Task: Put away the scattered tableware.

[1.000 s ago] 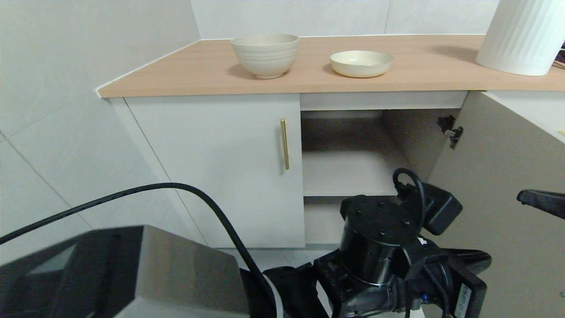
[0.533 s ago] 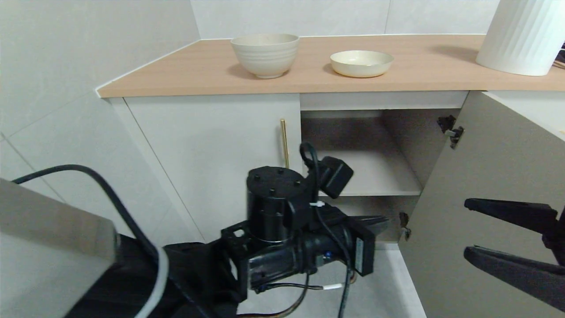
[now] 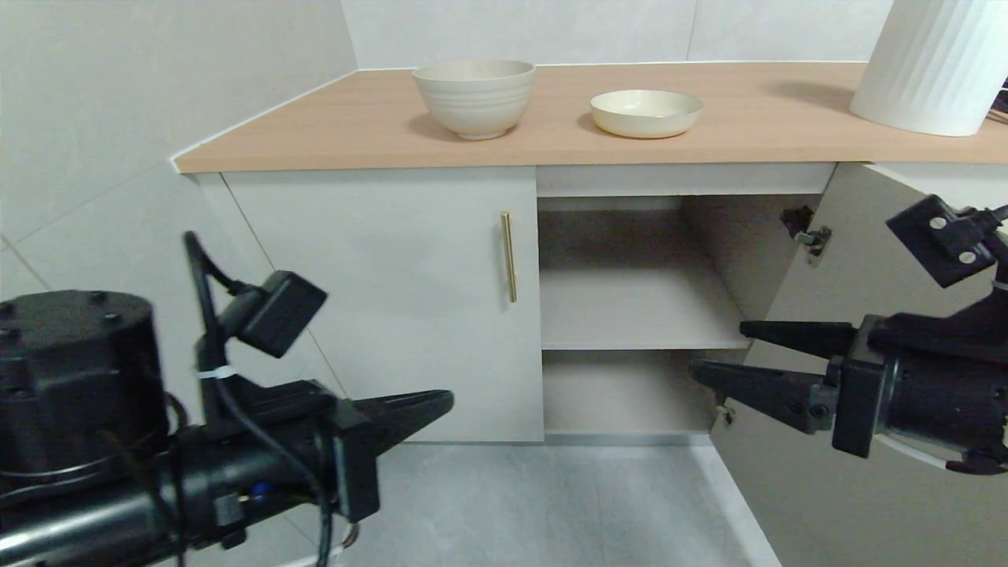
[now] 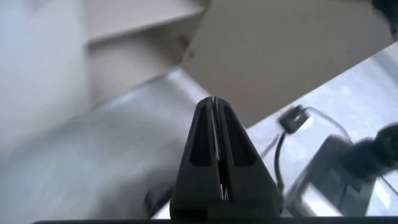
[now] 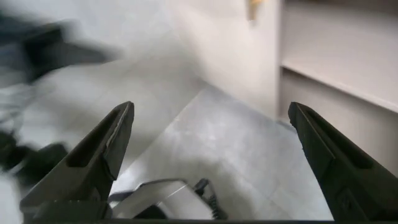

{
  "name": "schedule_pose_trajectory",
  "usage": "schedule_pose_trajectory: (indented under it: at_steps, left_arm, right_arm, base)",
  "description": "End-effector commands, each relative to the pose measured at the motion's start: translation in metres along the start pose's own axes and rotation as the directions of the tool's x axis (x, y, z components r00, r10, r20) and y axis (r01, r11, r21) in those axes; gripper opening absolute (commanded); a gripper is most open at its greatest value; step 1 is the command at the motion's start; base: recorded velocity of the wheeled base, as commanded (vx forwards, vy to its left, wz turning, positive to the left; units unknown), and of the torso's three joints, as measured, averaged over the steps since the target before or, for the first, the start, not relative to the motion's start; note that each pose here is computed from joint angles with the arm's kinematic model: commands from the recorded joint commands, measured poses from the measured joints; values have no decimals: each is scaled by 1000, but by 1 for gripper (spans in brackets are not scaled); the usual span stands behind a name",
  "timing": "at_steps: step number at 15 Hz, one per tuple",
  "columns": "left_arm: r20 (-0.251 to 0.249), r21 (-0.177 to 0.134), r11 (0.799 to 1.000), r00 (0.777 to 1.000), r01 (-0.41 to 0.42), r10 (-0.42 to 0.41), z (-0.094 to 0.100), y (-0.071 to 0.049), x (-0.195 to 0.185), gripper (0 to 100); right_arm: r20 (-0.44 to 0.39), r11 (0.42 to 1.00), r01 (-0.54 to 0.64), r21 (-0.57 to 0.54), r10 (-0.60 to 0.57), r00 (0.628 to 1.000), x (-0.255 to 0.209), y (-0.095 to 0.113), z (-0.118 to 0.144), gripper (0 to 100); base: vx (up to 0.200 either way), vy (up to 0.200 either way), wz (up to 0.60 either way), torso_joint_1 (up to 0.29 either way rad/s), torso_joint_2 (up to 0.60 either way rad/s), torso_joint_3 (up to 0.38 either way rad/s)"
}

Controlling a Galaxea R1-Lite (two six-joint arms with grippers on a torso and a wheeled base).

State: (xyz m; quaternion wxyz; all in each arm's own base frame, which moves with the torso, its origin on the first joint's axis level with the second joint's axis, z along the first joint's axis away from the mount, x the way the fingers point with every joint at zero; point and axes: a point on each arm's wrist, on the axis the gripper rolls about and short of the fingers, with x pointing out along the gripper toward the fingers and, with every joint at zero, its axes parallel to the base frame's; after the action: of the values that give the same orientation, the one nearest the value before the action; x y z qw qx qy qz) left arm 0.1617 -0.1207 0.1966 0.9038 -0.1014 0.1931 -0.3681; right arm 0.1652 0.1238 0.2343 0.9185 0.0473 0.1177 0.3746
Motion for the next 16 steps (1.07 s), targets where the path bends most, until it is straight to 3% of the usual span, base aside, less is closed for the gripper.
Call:
schedule_pose_trajectory:
  at_steps: [1,2,5,6,8,13,16]
  left_arm:
    - [114,-20,996,989,-87,89,4,7,-60,0]
    - [136,-28,993,984,-110,113,7,9,-67,0]
    - [167,-13,986,972,-168,168,12,15,-74,0]
    - [159,-9,981,968,-194,193,10,19,-75,100]
    - [142,-14,979,969,-202,202,10,21,-71,100]
    - [213,-10,977,954,-214,212,21,21,-75,100]
    - [214,-11,977,954,-211,208,21,21,-75,100]
  right_arm:
    - [-26,998,55,13,-55,998,11,-12,-2,100]
    - [-23,996,90,19,-90,996,8,-18,-1,100]
    - [1,989,148,29,-148,989,0,-28,7,100]
    - [-17,986,158,42,-158,987,0,-30,2,100]
    - [-33,983,166,73,-164,986,-10,-28,-9,100]
    - [-24,984,164,73,-163,986,-12,-27,-8,100]
    - [-15,984,161,71,-161,987,-14,-26,-6,100]
  base:
    - [0,0,0,0,0,0]
    - [0,0,0,0,0,0]
    - [0,0,0,0,0,0]
    - [0,0,0,0,0,0]
    - [0,0,0,0,0,0]
    - [0,0,0,0,0,0]
    - [0,0,0,0,0,0]
